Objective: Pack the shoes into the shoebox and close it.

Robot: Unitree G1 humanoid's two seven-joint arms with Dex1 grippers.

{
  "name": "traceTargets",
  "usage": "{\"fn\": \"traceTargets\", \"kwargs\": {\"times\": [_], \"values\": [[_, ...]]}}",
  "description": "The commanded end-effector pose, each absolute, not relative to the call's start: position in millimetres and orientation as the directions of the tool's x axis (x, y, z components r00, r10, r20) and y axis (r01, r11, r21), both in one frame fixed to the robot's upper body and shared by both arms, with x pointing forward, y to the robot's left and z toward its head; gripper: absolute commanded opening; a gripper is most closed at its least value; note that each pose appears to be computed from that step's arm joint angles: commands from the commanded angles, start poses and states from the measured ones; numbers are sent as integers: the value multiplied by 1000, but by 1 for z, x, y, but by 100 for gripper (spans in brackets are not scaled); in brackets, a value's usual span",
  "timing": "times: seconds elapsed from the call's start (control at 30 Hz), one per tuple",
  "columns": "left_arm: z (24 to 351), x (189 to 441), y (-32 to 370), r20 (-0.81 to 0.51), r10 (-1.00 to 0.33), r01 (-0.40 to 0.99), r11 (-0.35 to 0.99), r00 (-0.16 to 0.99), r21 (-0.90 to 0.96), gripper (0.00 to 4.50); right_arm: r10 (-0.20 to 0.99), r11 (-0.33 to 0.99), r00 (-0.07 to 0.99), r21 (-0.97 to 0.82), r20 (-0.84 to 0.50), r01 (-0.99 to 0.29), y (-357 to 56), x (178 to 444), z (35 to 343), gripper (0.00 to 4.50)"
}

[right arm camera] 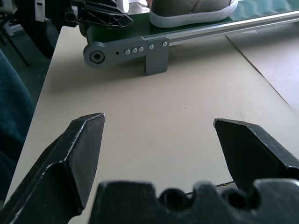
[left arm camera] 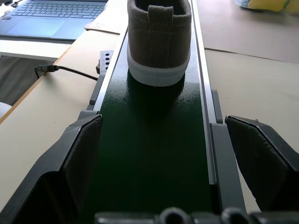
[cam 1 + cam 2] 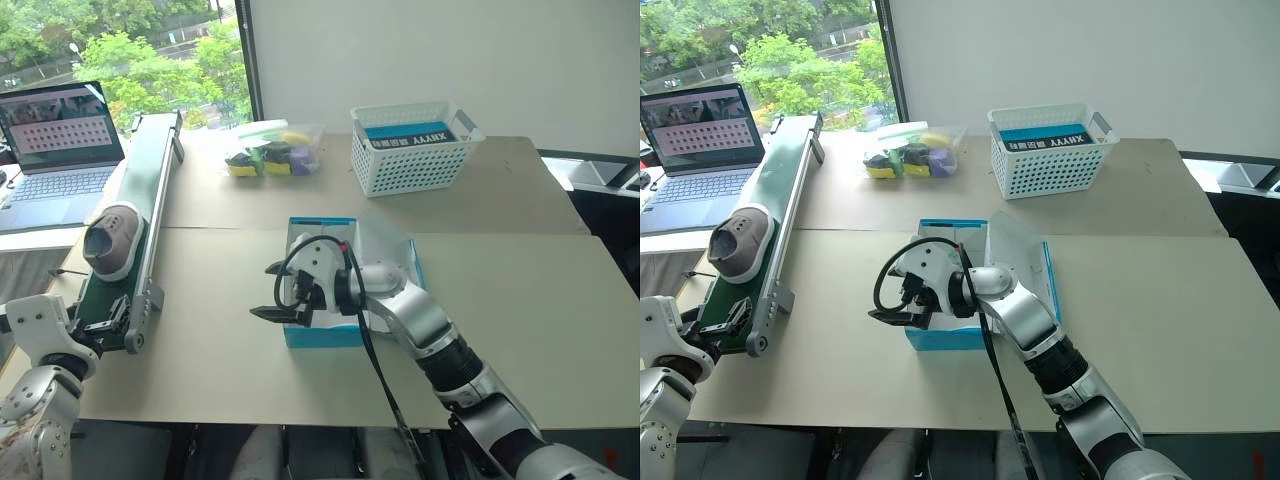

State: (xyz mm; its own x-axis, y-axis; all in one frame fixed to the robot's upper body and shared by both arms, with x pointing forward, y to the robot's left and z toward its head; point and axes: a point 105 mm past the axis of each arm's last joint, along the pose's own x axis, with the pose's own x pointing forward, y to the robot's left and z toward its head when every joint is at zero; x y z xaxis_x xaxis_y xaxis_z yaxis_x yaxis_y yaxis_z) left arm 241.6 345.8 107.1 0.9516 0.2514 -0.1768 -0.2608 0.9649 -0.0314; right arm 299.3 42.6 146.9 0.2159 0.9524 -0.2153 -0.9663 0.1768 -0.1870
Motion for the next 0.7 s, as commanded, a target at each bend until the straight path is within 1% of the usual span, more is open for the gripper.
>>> {"fn": "traceTargets", "kwargs": {"times": [0.03,0.23,0.37,0.4,0.47,0.57,0.6,0.7], "values": [[114,242,350,-158,263,-265,964,952,7,450,959,186,226,-219,-172,-958,42,300,162,445],[109,243,350,-176,267,-273,962,947,-11,450,957,188,231,-233,-176,-954,41,300,163,445],[106,247,347,-194,257,-267,964,947,-24,450,959,189,232,-241,-162,-952,41,300,169,445],[107,248,346,-194,254,-265,964,947,-30,425,959,190,233,-242,-159,-951,41,300,171,449],[107,249,344,-194,250,-264,963,949,-49,389,960,193,234,-246,-151,-950,41,300,174,450],[107,250,347,-198,260,-281,956,945,-81,287,963,195,234,-253,-137,-948,42,300,179,450],[108,250,348,-197,263,-284,955,944,-86,264,963,196,235,-253,-132,-947,42,300,181,450],[112,251,349,-188,264,-283,955,946,-85,264,963,204,240,-254,-119,-945,42,301,185,450]]}}
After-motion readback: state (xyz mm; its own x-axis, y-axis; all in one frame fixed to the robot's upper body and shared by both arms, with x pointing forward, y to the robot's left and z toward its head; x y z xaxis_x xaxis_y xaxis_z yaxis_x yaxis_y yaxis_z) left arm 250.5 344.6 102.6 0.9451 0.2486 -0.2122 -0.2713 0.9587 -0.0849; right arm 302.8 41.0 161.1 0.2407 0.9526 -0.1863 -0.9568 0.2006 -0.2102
